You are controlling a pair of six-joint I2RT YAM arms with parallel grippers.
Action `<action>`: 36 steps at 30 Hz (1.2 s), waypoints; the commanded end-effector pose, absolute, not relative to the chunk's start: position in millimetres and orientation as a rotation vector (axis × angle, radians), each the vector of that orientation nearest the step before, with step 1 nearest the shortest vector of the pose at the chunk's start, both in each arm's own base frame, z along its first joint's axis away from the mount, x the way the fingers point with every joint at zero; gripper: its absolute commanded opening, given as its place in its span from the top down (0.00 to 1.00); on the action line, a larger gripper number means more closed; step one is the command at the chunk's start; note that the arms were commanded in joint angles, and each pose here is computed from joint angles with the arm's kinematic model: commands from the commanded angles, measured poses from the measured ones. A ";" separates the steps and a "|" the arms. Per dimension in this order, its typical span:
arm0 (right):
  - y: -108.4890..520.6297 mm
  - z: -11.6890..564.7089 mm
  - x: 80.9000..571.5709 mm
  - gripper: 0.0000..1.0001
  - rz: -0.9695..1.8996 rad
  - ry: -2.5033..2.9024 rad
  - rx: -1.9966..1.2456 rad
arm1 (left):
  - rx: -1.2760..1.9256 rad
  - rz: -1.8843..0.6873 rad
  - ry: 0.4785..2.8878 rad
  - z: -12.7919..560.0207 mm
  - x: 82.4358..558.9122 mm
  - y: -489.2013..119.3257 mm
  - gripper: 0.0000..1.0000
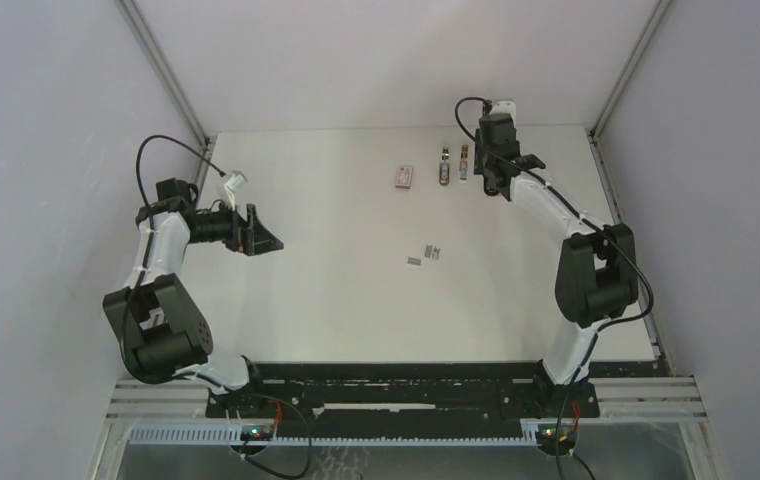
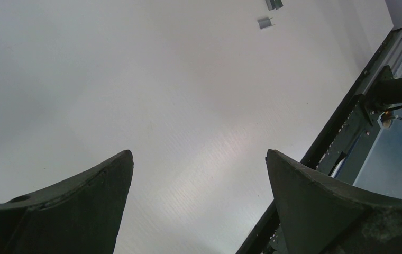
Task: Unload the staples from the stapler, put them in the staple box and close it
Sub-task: Place the stapler at the center of the board.
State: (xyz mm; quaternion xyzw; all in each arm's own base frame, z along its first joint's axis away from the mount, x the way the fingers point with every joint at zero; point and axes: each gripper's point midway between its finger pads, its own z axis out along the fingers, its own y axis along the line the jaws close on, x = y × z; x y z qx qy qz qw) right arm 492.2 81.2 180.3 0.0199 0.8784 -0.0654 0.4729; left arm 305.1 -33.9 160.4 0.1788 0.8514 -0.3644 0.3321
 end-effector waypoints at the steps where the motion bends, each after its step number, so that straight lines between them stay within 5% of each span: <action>1: 82.6 221.0 523.7 1.00 -0.098 2.025 0.139 | 0.497 -0.972 2.174 164.0 303.3 -37.8 0.00; 36: 72.5 106.0 559.8 1.00 -0.033 2.305 0.176 | 0.488 -1.007 2.177 159.1 303.5 -39.4 0.00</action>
